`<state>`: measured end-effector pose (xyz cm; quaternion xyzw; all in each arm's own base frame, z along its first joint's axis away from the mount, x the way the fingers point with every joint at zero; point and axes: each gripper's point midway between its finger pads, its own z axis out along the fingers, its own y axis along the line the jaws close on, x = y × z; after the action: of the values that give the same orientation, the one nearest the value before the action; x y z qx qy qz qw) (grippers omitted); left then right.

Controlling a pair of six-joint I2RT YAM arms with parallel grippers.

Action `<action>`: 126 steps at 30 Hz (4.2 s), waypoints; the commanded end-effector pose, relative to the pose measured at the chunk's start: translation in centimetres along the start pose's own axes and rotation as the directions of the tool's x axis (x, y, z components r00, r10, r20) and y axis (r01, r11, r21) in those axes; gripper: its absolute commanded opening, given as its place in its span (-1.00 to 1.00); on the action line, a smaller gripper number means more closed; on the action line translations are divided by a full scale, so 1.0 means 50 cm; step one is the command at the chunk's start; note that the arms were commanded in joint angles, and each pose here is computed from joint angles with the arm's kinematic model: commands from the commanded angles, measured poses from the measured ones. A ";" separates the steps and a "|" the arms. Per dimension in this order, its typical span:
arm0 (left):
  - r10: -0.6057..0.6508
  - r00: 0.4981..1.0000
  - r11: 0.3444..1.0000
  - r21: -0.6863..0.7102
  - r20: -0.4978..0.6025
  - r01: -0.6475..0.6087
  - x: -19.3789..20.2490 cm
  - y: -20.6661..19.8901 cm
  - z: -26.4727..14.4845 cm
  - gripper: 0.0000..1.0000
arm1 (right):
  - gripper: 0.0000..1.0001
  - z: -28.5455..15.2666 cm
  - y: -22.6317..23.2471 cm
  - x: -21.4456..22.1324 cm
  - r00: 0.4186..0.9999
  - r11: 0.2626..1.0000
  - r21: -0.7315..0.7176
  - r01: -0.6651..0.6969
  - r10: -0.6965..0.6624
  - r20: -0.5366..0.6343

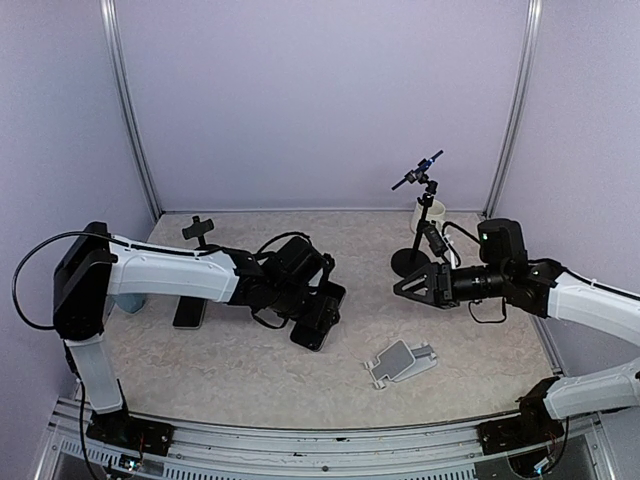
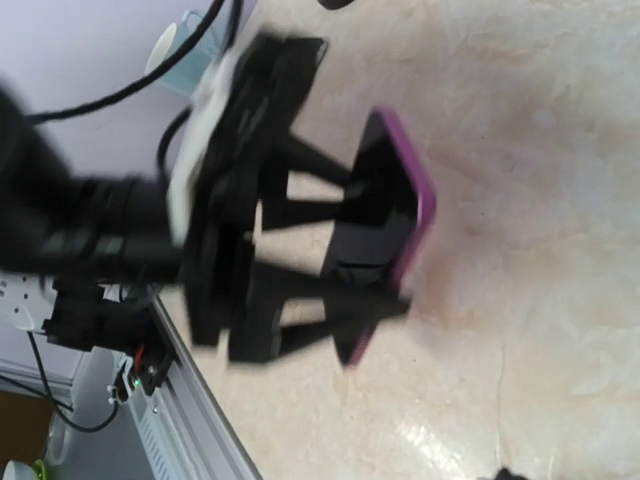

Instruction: Remove the phone from the phone stand

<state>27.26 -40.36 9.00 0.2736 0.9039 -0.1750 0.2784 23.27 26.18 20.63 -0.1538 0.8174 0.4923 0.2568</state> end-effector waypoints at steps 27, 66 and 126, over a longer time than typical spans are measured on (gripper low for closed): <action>-0.510 0.859 0.781 -0.401 0.032 0.479 0.058 0.368 0.018 -0.32 | 0.31 -0.017 -0.075 0.086 1.000 0.996 0.082 -0.027 0.026 0.007; -0.224 0.953 0.891 -0.352 0.206 0.285 -0.079 0.292 -0.061 0.98 | 0.16 -0.017 -0.128 0.166 0.981 0.976 0.100 -0.193 0.194 0.009; 0.536 0.785 0.779 0.177 0.310 -0.601 0.017 -0.297 0.028 0.74 | -1.00 0.053 -0.042 0.139 0.990 0.989 0.072 -0.125 0.130 -0.059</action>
<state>18.14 -52.06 10.80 0.5328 0.7039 -0.2471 0.3994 19.47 26.11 11.95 -0.0788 0.8662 0.4555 0.1898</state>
